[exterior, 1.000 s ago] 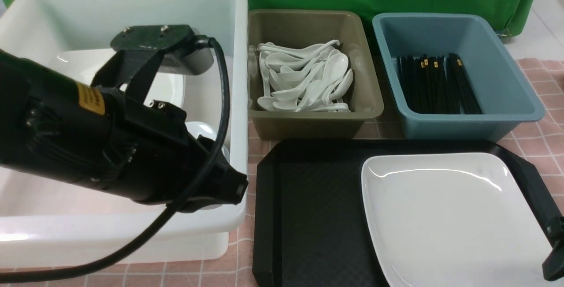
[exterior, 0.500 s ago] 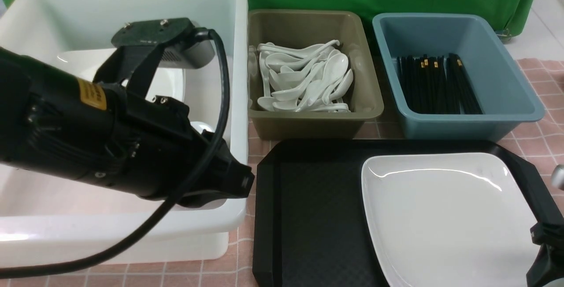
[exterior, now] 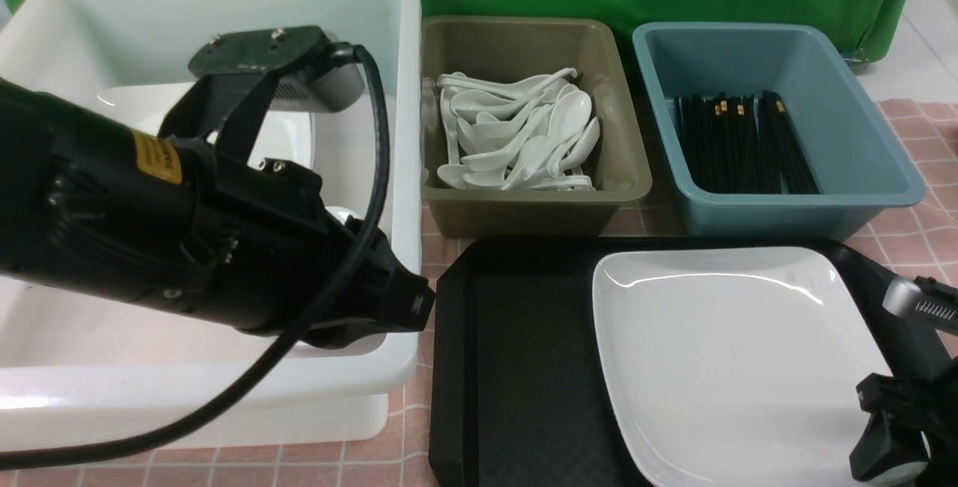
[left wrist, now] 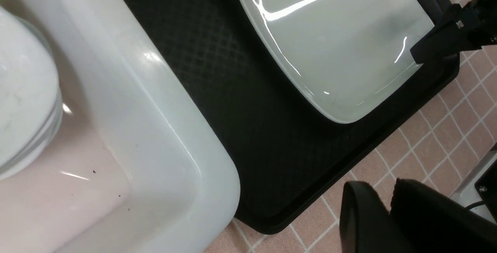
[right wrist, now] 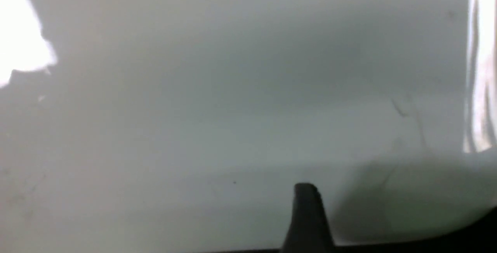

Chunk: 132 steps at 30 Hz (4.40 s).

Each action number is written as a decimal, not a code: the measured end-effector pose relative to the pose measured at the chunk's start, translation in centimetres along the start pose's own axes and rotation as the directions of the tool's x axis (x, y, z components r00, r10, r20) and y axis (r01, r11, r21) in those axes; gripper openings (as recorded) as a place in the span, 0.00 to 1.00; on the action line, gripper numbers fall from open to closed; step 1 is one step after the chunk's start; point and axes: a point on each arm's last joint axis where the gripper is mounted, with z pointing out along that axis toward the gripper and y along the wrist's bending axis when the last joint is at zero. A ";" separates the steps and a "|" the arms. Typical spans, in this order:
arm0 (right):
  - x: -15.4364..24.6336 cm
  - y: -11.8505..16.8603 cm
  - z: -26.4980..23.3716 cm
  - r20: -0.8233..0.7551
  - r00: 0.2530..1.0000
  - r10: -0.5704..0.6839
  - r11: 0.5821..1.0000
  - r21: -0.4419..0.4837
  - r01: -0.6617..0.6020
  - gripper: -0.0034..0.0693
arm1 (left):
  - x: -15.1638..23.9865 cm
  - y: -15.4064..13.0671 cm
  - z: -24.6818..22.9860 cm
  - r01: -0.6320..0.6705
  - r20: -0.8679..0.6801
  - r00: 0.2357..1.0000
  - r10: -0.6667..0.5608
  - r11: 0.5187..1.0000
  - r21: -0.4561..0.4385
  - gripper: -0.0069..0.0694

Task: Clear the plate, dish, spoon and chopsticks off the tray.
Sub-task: Use the right arm to grab a plate from the dinner plate, then use the right arm to put the plate into the large storage box on the left

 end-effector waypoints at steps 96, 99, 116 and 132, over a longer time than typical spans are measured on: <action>2.6 2.4 -15.4 0.241 0.968 -0.075 0.994 -0.063 0.092 0.17 | -1.8 0.3 -4.7 -0.199 0.027 0.977 0.210 0.954 -0.225 0.11; 2.4 1.3 -16.3 0.274 0.961 -0.038 0.993 -0.100 0.067 0.17 | -1.8 0.5 -4.8 -0.199 0.023 0.977 0.211 0.946 -0.255 0.11; 1.8 1.7 -19.0 0.393 0.919 -0.030 0.963 -0.236 0.132 0.17 | -2.7 4.4 -6.7 -0.044 0.083 0.993 0.083 0.917 -0.395 0.11; 1.8 5.8 -26.4 0.607 0.794 0.018 0.830 -0.452 0.326 0.17 | -2.3 11.3 -12.0 0.238 0.293 0.945 -0.144 0.919 -0.316 0.11</action>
